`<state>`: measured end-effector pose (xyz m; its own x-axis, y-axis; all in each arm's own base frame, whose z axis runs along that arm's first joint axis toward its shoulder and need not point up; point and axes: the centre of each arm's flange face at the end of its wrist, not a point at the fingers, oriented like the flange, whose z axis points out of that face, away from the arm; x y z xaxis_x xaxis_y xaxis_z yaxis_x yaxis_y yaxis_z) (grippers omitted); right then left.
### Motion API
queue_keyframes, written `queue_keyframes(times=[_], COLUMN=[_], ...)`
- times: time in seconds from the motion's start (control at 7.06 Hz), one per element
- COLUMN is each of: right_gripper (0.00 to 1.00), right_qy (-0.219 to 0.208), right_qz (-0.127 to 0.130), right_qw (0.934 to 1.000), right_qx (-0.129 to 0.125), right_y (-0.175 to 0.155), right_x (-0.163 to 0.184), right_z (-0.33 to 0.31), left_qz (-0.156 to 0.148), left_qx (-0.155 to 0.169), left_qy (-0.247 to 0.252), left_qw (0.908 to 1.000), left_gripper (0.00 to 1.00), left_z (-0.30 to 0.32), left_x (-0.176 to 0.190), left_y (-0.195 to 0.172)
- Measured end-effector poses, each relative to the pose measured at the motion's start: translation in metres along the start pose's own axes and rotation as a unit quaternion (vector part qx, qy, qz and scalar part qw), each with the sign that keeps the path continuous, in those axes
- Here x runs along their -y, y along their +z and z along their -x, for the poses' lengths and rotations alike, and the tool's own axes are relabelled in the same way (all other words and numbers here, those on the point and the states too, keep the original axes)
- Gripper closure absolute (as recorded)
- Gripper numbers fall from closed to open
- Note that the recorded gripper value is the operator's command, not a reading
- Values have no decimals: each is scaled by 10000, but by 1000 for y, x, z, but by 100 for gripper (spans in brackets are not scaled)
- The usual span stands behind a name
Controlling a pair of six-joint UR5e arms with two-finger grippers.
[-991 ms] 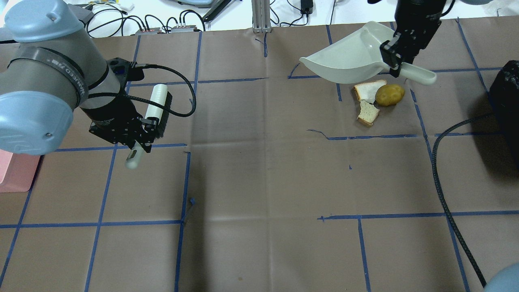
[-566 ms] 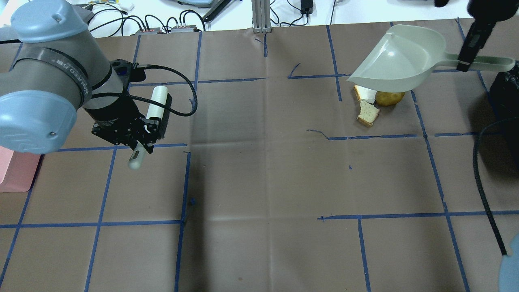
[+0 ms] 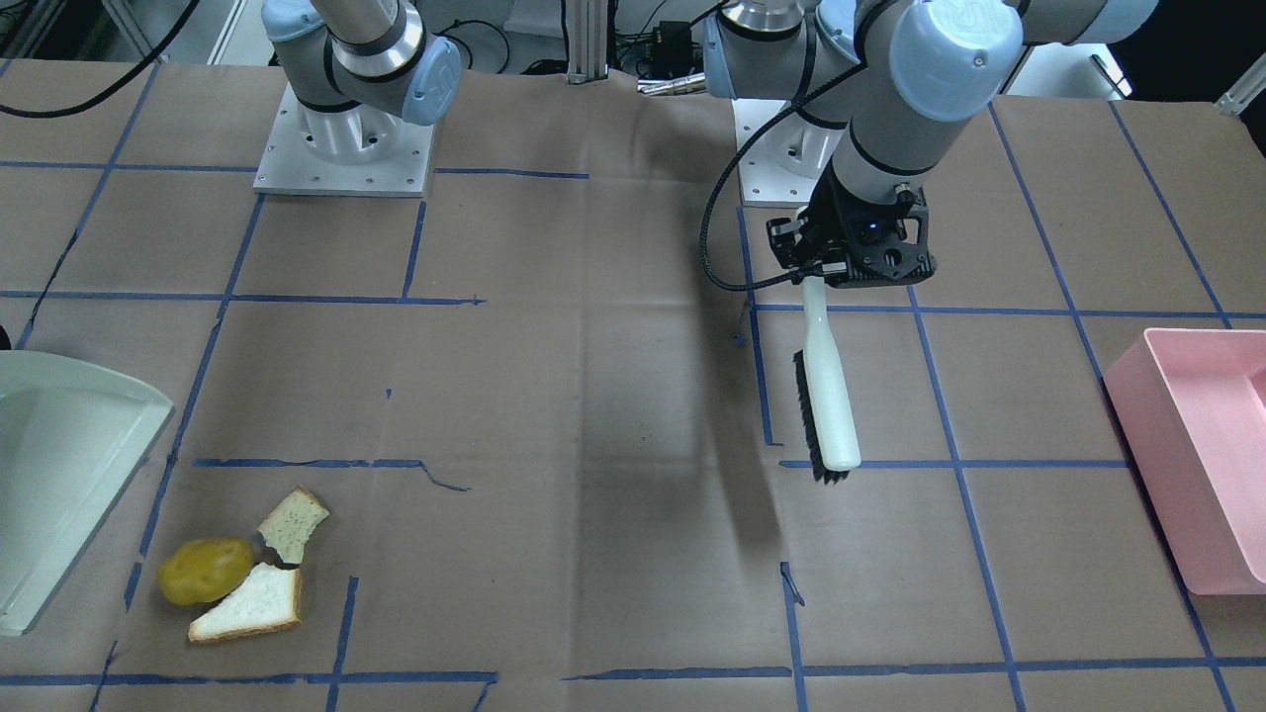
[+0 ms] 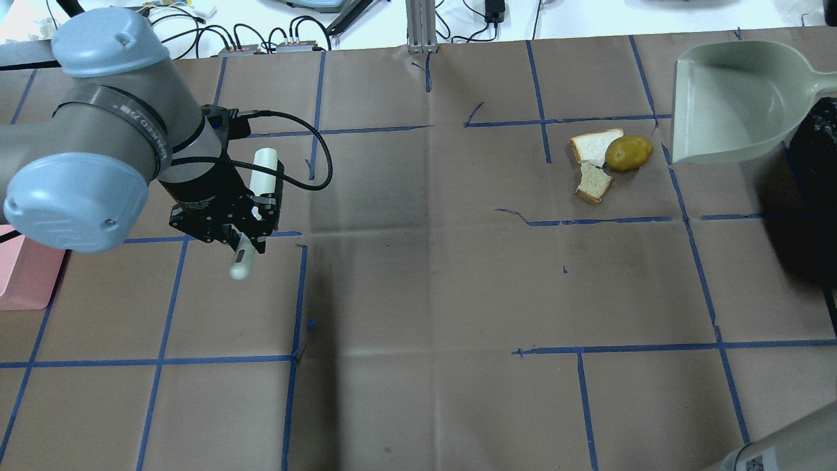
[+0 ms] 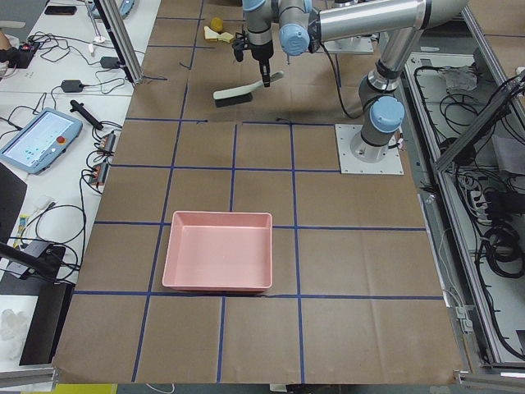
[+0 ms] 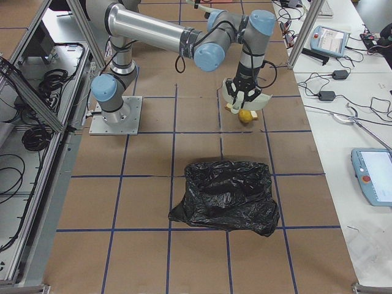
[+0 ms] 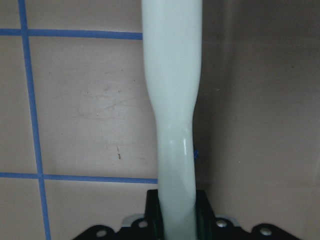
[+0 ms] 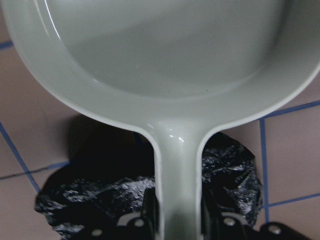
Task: Sweep and dump trash in nearest bin
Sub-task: 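Move the held brush with the left gripper toward the bread and potato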
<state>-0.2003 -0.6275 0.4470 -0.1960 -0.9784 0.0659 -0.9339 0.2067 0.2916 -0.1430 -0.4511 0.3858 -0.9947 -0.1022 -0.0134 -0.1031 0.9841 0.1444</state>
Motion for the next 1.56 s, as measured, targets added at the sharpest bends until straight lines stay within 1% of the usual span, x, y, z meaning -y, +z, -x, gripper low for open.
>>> queue_keyframes(times=[0.14, 0.28, 0.42, 0.57, 0.85, 1.13, 1.42, 1.56], right_gripper=[97, 98, 98, 98, 98, 98, 98, 98], right_qy=[-303, -526, -798, -981, -1077, -1068, -1074, -1084], right_qz=[83, 84, 54, 28, 2, -77, -93, -107], right_qw=[9995, 9985, 9968, 9952, 9941, 9940, 9937, 9936], right_qx=[-100, -91, -58, -41, -98, -240, -318, -305], right_y=[17, 31, 45, 60, 93, 115, 127, 136], right_x=[-13, -20, -22, -22, -17, -12, -6, -3], right_z=[-10, -15, -20, -27, -42, -53, -57, -60], left_qz=[9, -30, -142, -288, -495, -589, -670, -701], left_qx=[34, 80, 105, 104, 32, -105, -171, -191], left_qy=[-60, -6, 198, 484, 1003, 1250, 1128, 1101], left_qw=[10000, 10000, 9996, 9984, 9937, 9904, 9912, 9913], left_gripper=[99, 100, 100, 100, 100, 100, 100, 100], left_z=[-22, -52, -88, -124, -193, -277, -350, -380], left_x=[-5, -10, -12, -14, -12, 3, 12, 17], left_y=[5, 13, 25, 40, 67, 77, 87, 94])
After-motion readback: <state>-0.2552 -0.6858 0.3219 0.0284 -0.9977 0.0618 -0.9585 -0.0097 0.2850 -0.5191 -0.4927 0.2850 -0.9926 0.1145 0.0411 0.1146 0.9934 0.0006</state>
